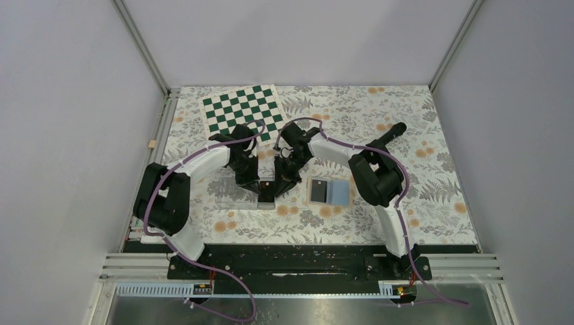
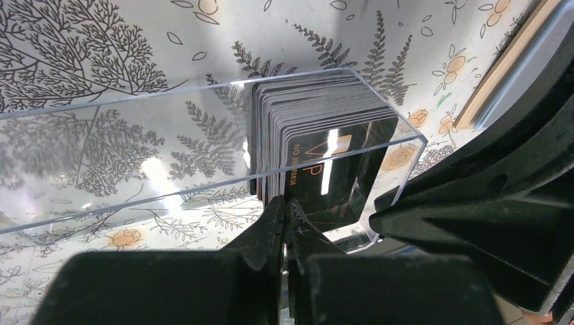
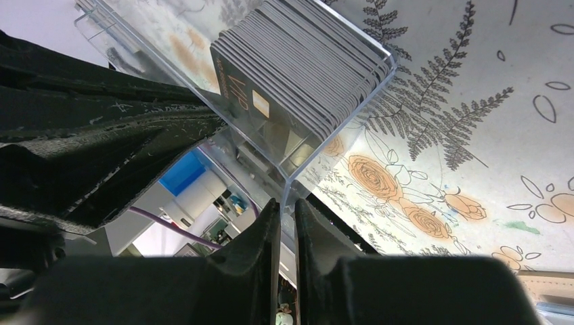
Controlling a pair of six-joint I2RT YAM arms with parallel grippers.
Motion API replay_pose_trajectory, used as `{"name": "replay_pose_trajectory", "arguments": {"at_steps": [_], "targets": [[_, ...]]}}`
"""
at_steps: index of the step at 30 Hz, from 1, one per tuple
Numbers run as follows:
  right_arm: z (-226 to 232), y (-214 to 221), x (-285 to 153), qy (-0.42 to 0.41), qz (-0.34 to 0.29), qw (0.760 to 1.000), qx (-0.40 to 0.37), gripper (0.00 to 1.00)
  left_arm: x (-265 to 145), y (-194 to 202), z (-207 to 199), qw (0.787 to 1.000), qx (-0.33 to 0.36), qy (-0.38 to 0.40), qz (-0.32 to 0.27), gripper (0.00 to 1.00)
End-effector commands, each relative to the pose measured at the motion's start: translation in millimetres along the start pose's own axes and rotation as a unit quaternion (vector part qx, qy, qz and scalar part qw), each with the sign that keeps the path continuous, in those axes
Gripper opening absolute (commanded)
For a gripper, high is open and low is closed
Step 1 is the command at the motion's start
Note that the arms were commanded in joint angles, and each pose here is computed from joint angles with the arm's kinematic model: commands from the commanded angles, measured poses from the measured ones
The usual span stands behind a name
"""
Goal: Put the credit cards into the card holder
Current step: Pick up the credit card from the storage box.
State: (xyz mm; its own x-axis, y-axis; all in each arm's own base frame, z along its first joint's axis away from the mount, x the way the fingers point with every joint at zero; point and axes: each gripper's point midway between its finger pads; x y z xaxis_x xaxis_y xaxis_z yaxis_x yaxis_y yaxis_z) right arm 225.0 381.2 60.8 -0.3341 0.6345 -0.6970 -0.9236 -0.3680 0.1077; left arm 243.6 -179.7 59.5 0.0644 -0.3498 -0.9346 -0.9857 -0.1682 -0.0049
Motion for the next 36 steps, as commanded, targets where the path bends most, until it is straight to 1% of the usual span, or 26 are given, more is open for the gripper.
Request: {"name": "replay_pose_trajectory", "arguments": {"at_steps": [1, 11, 21, 28, 32, 36], "targets": [[2.5, 5.1, 6.5, -0.003, 0.015, 1.000, -0.003, 0.05, -16.7, -11.2, -33.1, 0.998, 0.023, 0.050, -0.028, 0.00], [1.3, 6.4, 7.2, -0.002, 0.018, 1.000, -0.002, 0.04, -23.8, -8.7, -30.0, 0.998, 0.043, 0.013, -0.034, 0.00], [0.5, 8.5, 8.0, -0.004, 0.022, 1.000, -0.001, 0.04, -6.3, -0.8, -18.5, 0.997, 0.065, -0.034, -0.015, 0.00], [0.4, 9.7, 8.5, -0.006, 0.025, 1.000, -0.001, 0.04, -0.3, 1.1, -24.7, 0.996, 0.078, -0.039, -0.008, 0.02], [0.5, 9.8, 8.6, -0.008, 0.026, 1.000, 0.000, 0.04, -4.9, -0.3, -30.2, 0.995, 0.086, -0.040, -0.015, 0.00], [0.0, 10.2, 8.8, -0.009, 0.027, 1.000, 0.001, 0.04, -8.9, 0.4, -36.5, 0.996, 0.087, -0.026, -0.016, 0.00]]}}
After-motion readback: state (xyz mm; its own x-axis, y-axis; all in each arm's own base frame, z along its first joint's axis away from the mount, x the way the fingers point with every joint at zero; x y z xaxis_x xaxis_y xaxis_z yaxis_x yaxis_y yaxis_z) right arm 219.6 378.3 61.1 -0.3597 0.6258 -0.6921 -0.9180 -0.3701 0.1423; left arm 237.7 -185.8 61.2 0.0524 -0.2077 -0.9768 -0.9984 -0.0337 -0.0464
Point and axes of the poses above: each gripper's point midway between its finger pads, its own x axis out along the fingers, its own z axis along the line the jaws close on, y = z × x, and after that the axes turned 7 degrees about -x, right-handed
